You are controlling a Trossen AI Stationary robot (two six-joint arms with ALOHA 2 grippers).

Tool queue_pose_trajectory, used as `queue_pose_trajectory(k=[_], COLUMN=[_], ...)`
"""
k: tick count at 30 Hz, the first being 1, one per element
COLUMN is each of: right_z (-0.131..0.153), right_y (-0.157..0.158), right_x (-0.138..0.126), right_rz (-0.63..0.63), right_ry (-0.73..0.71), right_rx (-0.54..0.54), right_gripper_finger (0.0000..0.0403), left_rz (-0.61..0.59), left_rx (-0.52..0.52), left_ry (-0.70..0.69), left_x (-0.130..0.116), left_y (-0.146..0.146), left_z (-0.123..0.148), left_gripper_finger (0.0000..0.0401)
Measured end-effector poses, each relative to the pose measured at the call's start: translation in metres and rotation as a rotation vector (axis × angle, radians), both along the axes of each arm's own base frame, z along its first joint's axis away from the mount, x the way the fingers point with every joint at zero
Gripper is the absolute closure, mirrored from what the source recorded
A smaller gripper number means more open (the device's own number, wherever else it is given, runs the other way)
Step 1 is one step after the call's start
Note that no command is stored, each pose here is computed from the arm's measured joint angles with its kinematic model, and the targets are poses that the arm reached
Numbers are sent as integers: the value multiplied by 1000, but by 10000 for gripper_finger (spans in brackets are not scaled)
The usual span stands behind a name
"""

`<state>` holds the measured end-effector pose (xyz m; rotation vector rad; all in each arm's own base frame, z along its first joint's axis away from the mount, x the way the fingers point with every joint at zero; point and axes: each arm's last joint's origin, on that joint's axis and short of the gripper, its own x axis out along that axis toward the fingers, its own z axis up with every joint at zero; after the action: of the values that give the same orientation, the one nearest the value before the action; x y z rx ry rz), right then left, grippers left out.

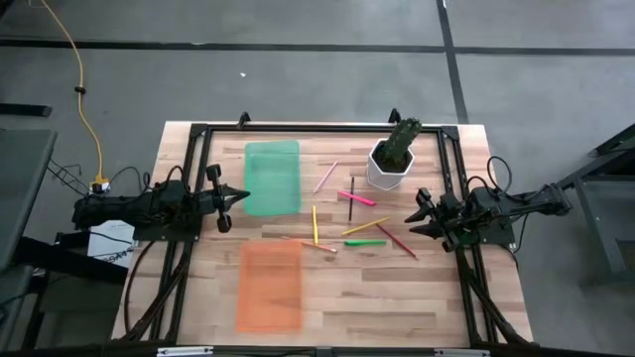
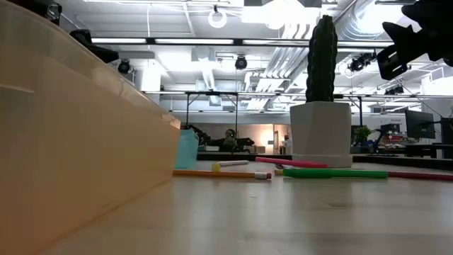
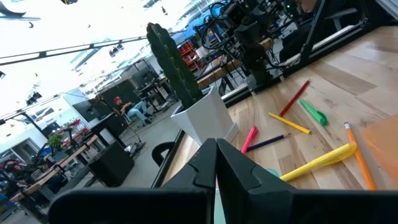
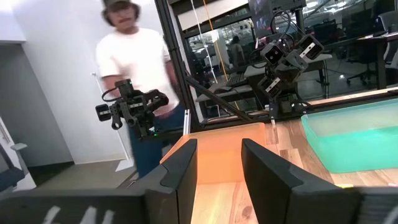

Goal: Sort pens & pencils

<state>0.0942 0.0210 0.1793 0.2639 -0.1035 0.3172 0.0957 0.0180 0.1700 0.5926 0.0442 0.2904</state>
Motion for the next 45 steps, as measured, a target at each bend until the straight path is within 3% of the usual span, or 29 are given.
queue_pose_trajectory(k=[41, 45], right_z=[0, 0], right_y=[0, 0], right_x=[0, 0], right_rz=[0, 0], right_ry=[0, 0], right_rx=[0, 0], right_gripper_finger=[285, 285], left_rz=[0, -4], left_rx=[-1, -82], left_ry=[-1, -24], left_x=[0, 0], left_y=[0, 0], left_z=[0, 0], left_gripper_finger=[400, 400])
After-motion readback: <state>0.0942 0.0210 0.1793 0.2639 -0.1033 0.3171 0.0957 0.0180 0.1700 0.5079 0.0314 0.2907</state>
